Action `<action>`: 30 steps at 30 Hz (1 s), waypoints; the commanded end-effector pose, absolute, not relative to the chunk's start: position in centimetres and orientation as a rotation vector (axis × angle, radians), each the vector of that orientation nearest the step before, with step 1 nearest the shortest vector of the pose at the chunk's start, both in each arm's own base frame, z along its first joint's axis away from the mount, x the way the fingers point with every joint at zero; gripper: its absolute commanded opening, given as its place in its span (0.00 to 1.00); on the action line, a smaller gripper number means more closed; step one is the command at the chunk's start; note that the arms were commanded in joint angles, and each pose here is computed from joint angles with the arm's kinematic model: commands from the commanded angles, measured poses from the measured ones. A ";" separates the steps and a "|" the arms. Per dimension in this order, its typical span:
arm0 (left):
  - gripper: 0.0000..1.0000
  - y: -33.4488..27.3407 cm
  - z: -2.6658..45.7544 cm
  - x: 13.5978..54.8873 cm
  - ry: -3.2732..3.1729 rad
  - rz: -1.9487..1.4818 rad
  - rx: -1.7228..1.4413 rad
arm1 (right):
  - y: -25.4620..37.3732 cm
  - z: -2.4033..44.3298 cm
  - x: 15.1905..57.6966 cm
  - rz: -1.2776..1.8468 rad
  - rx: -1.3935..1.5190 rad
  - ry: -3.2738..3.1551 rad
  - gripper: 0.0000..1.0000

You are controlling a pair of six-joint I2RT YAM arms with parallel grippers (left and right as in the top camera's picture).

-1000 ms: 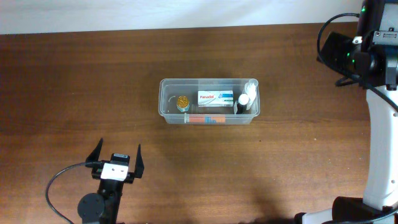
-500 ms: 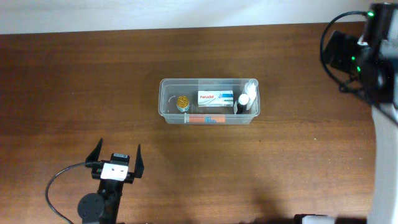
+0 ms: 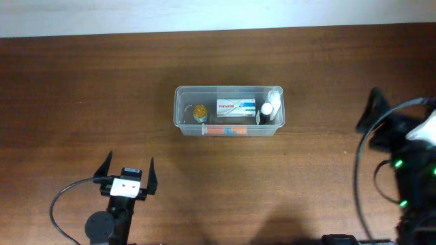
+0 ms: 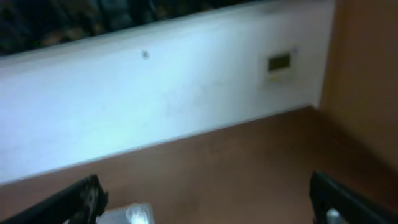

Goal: Pack container

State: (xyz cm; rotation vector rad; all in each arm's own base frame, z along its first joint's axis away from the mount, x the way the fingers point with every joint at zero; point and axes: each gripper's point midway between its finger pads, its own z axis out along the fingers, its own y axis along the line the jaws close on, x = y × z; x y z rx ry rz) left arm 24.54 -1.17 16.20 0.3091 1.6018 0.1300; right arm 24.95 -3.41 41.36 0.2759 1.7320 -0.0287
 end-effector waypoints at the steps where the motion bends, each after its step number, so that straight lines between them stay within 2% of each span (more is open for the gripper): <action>1: 0.99 -1.0 16.1 24.5 1.605 0.129 0.295 | -1.7 37.9 24.0 0.014 0.153 1.722 0.98; 14: 0.99 -1.0 16.1 24.5 1.605 0.129 0.295 | 2.2 31.1 22.0 0.178 -0.058 1.359 0.98; 30: 0.99 -1.0 16.1 24.5 1.605 0.129 0.295 | 3.0 24.1 23.5 0.205 -0.064 1.367 0.98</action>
